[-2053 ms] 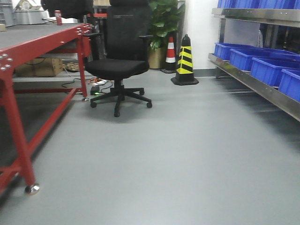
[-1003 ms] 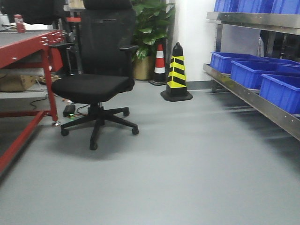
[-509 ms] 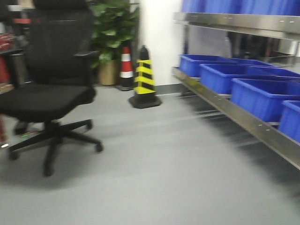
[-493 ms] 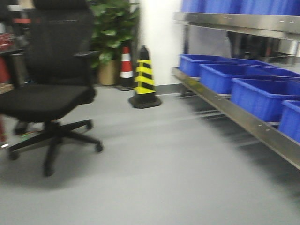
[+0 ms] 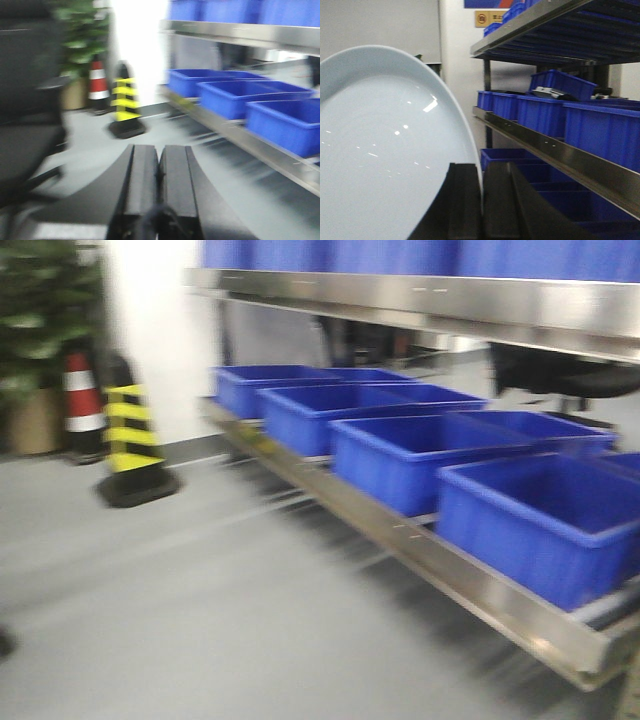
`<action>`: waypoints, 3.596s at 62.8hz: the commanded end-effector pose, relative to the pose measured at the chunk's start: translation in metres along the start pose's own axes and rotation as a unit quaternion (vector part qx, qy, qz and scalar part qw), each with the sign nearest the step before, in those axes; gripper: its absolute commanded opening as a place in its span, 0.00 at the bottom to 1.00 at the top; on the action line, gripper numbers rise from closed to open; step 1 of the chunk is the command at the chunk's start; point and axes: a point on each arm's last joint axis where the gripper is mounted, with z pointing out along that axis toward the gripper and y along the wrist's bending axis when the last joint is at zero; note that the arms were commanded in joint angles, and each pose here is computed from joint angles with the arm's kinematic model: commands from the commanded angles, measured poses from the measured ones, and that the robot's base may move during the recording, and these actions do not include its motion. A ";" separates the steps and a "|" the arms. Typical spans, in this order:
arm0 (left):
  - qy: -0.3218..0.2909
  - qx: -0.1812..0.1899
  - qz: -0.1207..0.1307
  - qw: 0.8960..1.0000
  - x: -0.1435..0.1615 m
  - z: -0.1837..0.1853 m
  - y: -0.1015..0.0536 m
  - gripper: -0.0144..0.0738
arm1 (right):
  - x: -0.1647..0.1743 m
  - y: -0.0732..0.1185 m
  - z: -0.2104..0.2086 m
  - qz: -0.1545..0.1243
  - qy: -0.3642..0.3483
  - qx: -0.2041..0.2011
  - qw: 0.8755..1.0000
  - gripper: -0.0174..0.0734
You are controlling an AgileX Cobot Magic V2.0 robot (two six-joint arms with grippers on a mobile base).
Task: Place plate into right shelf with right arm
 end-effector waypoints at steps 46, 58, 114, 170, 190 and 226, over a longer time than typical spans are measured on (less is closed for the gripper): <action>-0.044 -0.007 -0.003 0.999 -0.006 -0.001 0.001 0.11 | -0.016 0.003 0.002 -0.010 -0.050 -0.013 0.999 0.25; -0.044 -0.007 -0.003 0.999 -0.006 -0.001 0.001 0.11 | -0.016 0.003 0.002 -0.010 -0.050 -0.013 0.999 0.25; -0.044 -0.007 -0.003 0.999 -0.006 -0.001 0.001 0.11 | -0.016 0.003 0.002 -0.010 -0.050 -0.013 0.999 0.25; -0.044 -0.007 -0.003 0.999 -0.006 -0.001 0.001 0.11 | -0.081 0.011 0.048 0.014 -0.058 -0.014 0.998 0.25; -0.044 -0.007 -0.003 0.999 -0.006 -0.001 0.001 0.11 | -0.121 0.018 0.157 0.013 -0.008 -0.003 1.000 0.25; -0.044 -0.007 -0.003 0.999 -0.006 -0.001 0.001 0.11 | -0.040 0.053 0.301 -0.042 0.153 -0.044 0.986 0.25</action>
